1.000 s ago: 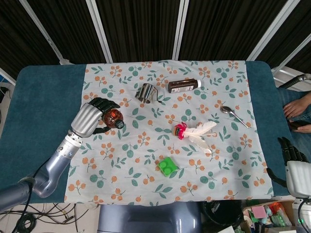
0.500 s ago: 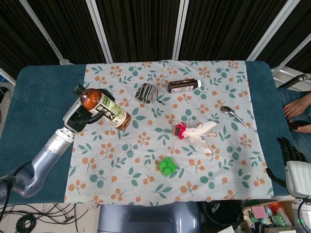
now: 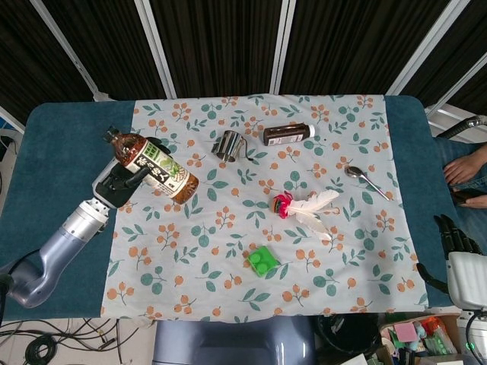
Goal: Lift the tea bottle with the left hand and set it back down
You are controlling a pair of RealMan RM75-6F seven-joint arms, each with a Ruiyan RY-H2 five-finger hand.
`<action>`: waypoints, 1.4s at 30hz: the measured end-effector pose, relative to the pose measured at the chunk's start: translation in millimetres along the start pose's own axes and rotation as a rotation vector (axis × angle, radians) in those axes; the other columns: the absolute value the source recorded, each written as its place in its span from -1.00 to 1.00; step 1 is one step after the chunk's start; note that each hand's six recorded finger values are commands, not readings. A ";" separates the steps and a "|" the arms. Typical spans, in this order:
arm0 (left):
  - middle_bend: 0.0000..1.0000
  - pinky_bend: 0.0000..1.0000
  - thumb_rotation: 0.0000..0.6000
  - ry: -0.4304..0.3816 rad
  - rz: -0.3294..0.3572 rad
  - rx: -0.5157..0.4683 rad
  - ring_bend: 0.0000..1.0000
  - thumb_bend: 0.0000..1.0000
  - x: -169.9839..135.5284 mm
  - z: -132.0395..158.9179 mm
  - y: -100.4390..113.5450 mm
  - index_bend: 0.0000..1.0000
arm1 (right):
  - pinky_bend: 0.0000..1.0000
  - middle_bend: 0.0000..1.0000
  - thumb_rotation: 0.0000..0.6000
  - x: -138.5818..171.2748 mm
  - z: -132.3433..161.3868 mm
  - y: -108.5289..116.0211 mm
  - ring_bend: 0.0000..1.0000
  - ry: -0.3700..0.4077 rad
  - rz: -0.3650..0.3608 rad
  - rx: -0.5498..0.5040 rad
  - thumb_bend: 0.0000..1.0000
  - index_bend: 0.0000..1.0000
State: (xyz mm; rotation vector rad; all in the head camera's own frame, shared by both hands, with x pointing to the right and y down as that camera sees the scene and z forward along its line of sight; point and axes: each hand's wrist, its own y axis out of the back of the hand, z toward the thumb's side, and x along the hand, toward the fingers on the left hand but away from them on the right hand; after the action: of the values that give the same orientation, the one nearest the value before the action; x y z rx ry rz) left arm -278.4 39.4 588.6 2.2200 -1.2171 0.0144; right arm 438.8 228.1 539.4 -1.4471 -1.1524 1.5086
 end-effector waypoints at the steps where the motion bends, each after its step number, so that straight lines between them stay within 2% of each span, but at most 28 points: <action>1: -0.25 -0.08 1.00 -0.002 0.002 0.069 -0.40 -0.12 -0.2 -1.5 0.5 -0.35 | -0.48 -0.88 1.00 0.0 -0.2 0.0 -0.65 -0.001 0.000 0.000 -0.68 -0.89; 4: -0.25 -0.09 1.00 -0.011 0.011 0.367 -0.40 -0.12 -0.7 -7.4 2.8 -0.35 | -0.48 -0.88 1.00 -0.1 0.0 0.1 -0.65 0.000 0.001 -0.001 -0.68 -0.89; 7: -0.25 -0.10 1.00 -0.018 0.022 0.753 -0.40 -0.12 -1.2 -14.3 6.5 -0.35 | -0.48 -0.88 1.00 -0.1 0.1 0.0 -0.65 0.000 0.001 -0.001 -0.68 -0.89; 8: -0.26 -0.10 1.00 -0.020 0.028 0.915 -0.40 -0.12 -1.4 -17.6 8.3 -0.35 | -0.48 -0.88 1.00 -0.1 0.0 0.1 -0.65 0.000 0.001 -0.001 -0.68 -0.89; 10: -0.26 -0.10 1.00 -0.023 0.039 1.159 -0.40 -0.12 -1.7 -22.6 11.0 -0.35 | -0.48 -0.88 1.00 -0.1 -0.1 0.2 -0.65 0.000 0.000 -0.001 -0.69 -0.89; 11: -0.26 -0.10 1.00 -0.026 0.047 1.318 -0.40 -0.12 -1.9 -25.9 12.8 -0.35 | -0.48 -0.88 1.00 -0.1 -0.1 0.2 -0.65 0.000 0.000 -0.001 -0.69 -0.89; 14: -0.28 -0.10 1.00 -0.031 0.069 1.658 -0.40 -0.12 -2.0 -32.6 15.8 -0.34 | -0.48 -0.88 1.00 -0.2 -0.4 0.1 -0.65 -0.002 0.000 0.000 -0.69 -0.89; 17: -0.28 -0.10 1.00 -0.028 0.087 1.881 -0.40 -0.13 -2.3 -37.2 15.3 -0.33 | -0.48 -0.88 1.00 -0.4 -0.6 -0.1 -0.65 -0.002 0.001 0.000 -0.68 -0.88; 19: -0.28 -0.10 1.00 -0.022 0.094 1.958 -0.40 -0.13 -2.4 -39.2 13.8 -0.33 | -0.48 -0.88 1.00 -0.4 -0.4 0.0 -0.65 -0.001 0.000 0.000 -0.68 -0.88; 21: -0.28 -0.10 1.00 -0.010 0.097 1.995 -0.40 -0.13 -2.4 -40.4 11.1 -0.34 | -0.48 -0.88 1.00 -0.3 -0.4 0.1 -0.65 -0.001 -0.001 0.000 -0.69 -0.88; 25: -0.29 -0.10 1.00 0.010 0.087 1.935 -0.40 -0.13 -2.4 -39.0 5.1 -0.34 | -0.48 -0.88 1.00 -0.3 -0.2 0.2 -0.65 0.000 -0.001 -0.001 -0.69 -0.89; 27: -0.29 -0.10 1.00 0.018 0.076 1.839 -0.40 -0.13 -2.5 -36.7 1.9 -0.35 | -0.48 -0.88 1.00 -0.3 0.0 0.0 -0.65 0.000 0.000 -0.001 -0.69 -0.88; 31: -0.30 -0.10 1.00 0.024 0.050 1.552 -0.40 -0.13 -3.3 -30.4 -3.6 -0.36 | -0.48 -0.87 1.00 -0.2 0.3 0.0 -0.65 0.001 -0.001 -0.001 -0.69 -0.88; 34: -0.30 -0.10 1.00 0.025 0.026 1.240 -0.40 -0.13 -4.5 -24.9 -7.3 -0.36 | -0.48 -0.87 1.00 -0.2 0.5 0.1 -0.65 0.001 -0.002 -0.001 -0.69 -0.89; 38: -0.30 -0.10 1.00 0.033 -0.008 0.732 -0.40 -0.13 -6.6 -17.7 -11.0 -0.36 | -0.48 -0.87 1.00 -0.4 0.6 0.2 -0.65 0.002 -0.003 0.000 -0.69 -0.88; 41: -0.30 -0.10 1.00 0.050 -0.030 0.419 -0.40 -0.13 -8.3 -13.8 -12.7 -0.36 | -0.48 -0.87 1.00 -0.4 0.2 0.1 -0.65 0.001 -0.002 0.001 -0.69 -0.88; 42: -0.30 -0.10 1.00 0.056 -0.035 0.342 -0.40 -0.13 -8.8 -13.2 -12.9 -0.36 | -0.48 -0.87 1.00 -0.5 0.1 0.1 -0.65 0.000 -0.002 0.000 -0.69 -0.88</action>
State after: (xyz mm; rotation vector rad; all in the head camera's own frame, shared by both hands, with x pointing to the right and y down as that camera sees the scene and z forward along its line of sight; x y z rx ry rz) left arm -270.0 58.0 590.5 2.5133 -1.2187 0.2890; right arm 438.8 227.6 539.5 -1.4451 -1.1535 1.5071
